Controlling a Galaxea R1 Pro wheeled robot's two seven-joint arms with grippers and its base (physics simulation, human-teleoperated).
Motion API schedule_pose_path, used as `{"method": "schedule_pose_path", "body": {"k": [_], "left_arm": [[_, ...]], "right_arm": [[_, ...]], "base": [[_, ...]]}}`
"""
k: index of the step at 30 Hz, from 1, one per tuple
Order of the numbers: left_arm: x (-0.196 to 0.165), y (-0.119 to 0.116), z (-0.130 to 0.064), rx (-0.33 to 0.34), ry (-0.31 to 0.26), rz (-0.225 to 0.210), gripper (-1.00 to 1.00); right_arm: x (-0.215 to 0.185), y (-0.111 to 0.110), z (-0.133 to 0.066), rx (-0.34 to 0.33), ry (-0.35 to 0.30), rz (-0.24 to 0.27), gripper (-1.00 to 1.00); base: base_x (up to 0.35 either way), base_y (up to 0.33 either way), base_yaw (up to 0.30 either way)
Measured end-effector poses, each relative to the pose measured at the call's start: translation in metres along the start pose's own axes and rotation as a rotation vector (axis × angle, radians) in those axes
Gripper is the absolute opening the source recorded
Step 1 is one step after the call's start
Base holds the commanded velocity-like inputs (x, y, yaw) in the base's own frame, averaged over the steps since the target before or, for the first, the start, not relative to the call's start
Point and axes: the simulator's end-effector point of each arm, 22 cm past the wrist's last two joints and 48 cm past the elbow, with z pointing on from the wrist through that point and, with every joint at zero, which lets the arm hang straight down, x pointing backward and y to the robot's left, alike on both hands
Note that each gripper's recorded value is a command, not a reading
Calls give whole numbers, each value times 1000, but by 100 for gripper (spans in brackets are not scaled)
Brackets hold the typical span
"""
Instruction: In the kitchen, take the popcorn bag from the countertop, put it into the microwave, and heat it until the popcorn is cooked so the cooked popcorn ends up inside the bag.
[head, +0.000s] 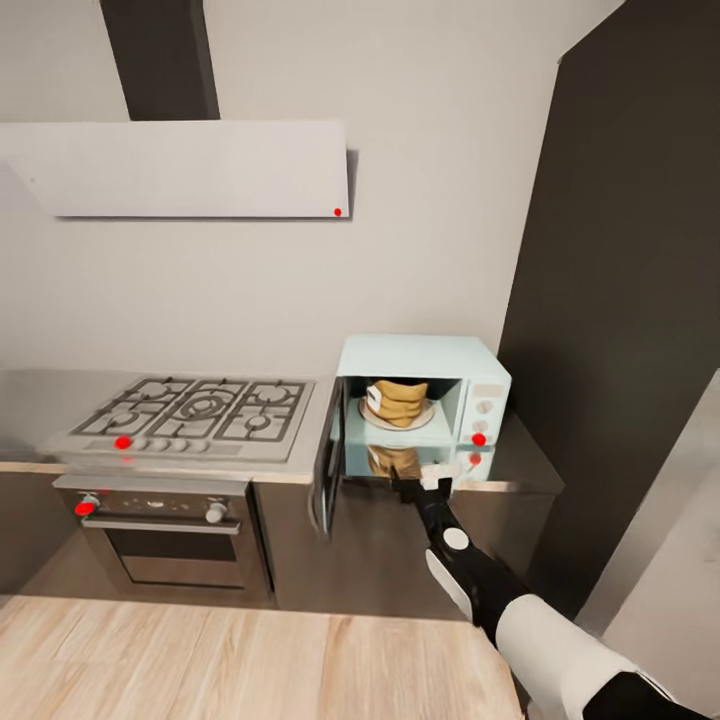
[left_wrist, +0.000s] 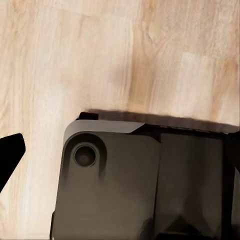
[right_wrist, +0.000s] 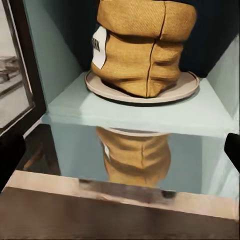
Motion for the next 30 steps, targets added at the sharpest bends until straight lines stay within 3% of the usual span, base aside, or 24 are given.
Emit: {"method": "schedule_pose_path", "body": {"k": [2,3,8,10,13,16,17,19,21,24,26,28,30], "left_arm": [[0,0,0,0,-1,1,100],[-1,1,0,-2,-2,-4,100],[-13,12,2,-32,-22,-78,100],[-55,8,9,-21,-77,-85,100],[-134,-10,16,8,-184,-85,100],[-210,-31,11,40,-314,-88,100],[-243,-39,4,53,-380,-91,100],[-337,-51,-29,72,-580,-105,100],[-388,-57,-55,86,-690,-115,100],[-483,-82,-101,133,-800,-125,100],[-543,-91,-133,153,-862,-125,100],[-609,-95,-177,169,-950,-129,100],[-632,-91,-193,166,-983,-127,100]], "right_arm": [[5,-15,-10,10,-9,-4,100],[10,-27,-24,14,-23,-1,100],[41,-38,-80,3,1,3,100],[71,-47,-118,26,47,7,100],[116,-52,-156,58,130,9,100],[157,-48,-187,59,213,9,100],[179,-46,-202,59,258,6,100],[234,-42,-241,54,379,-15,100],[263,-33,-262,40,447,-31,100],[305,-21,-294,9,551,-67,100],[332,-1,-319,-30,622,-91,100],[355,5,-341,-42,677,-111,100],[361,4,-346,-41,687,-117,100]], "base": [[-136,0,0],[-51,0,0],[-16,0,0],[-1,0,0],[0,0,0],[0,0,0],[0,0,0],[0,0,0],[0,0,0],[0,0,0],[0,0,0],[0,0,0],[0,0,0]]}}
